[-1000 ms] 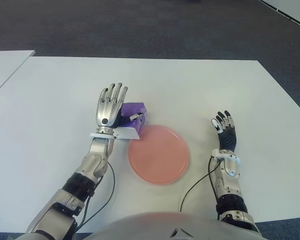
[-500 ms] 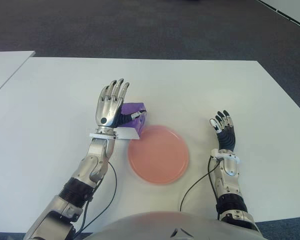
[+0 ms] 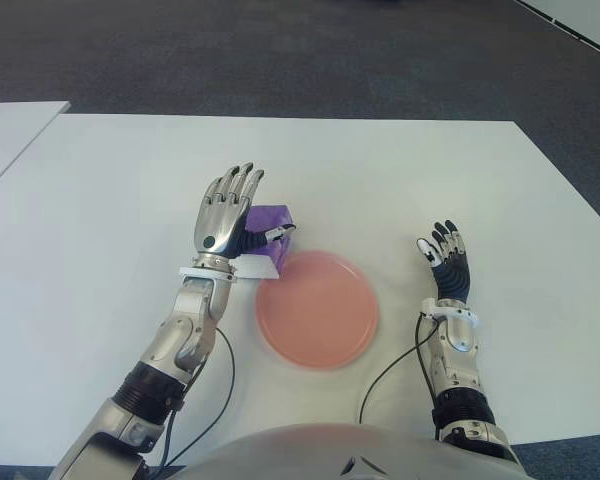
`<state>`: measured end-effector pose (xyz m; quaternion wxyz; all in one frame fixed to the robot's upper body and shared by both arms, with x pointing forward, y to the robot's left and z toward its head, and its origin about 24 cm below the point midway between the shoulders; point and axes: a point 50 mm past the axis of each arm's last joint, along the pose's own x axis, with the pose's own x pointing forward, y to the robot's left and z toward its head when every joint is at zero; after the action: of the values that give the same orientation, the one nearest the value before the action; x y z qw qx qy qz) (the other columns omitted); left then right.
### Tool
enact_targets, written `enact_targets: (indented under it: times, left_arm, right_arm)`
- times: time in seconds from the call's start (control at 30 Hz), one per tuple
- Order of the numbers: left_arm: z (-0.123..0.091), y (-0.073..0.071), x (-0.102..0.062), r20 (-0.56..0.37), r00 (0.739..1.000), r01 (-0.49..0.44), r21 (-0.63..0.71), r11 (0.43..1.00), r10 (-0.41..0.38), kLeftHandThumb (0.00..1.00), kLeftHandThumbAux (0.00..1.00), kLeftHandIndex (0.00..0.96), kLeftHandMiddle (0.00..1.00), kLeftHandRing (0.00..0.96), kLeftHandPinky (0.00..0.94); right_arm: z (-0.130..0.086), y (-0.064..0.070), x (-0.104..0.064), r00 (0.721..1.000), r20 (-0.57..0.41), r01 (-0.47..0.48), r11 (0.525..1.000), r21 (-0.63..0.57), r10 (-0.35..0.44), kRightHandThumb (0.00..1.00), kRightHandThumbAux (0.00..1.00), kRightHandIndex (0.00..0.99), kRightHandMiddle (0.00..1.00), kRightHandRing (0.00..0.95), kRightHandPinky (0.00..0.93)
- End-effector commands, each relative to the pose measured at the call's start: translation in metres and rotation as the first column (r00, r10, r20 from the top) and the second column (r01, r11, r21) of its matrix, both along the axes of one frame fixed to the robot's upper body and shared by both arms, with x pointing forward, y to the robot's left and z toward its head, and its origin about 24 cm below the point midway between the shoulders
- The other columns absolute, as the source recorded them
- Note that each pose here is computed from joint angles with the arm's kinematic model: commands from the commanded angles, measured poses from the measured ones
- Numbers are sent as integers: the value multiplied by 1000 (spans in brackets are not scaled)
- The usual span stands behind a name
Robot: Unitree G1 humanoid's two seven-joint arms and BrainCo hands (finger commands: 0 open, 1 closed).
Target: Put the tissue paper into the plate.
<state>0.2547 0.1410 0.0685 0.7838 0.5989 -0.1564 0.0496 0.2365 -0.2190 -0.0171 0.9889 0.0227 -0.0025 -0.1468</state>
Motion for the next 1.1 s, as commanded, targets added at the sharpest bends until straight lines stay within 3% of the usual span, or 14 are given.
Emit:
enact_targets:
  times: [0.03, 1.1]
  left_arm:
    - [-4, 2, -3, -39, 999, -12, 1, 1000, 12, 191, 167, 0, 1, 0, 0]
    - [-26, 0, -5, -44, 998, -32, 61, 998, 35, 149, 150, 0, 16, 0, 0]
  right_arm:
    - [-55, 6, -46, 954, -298, 49, 995, 84, -21, 361, 627, 22, 155, 83, 1]
    - [-61, 0, -44, 956, -291, 78, 990, 115, -42, 403, 616, 43, 173, 88, 1]
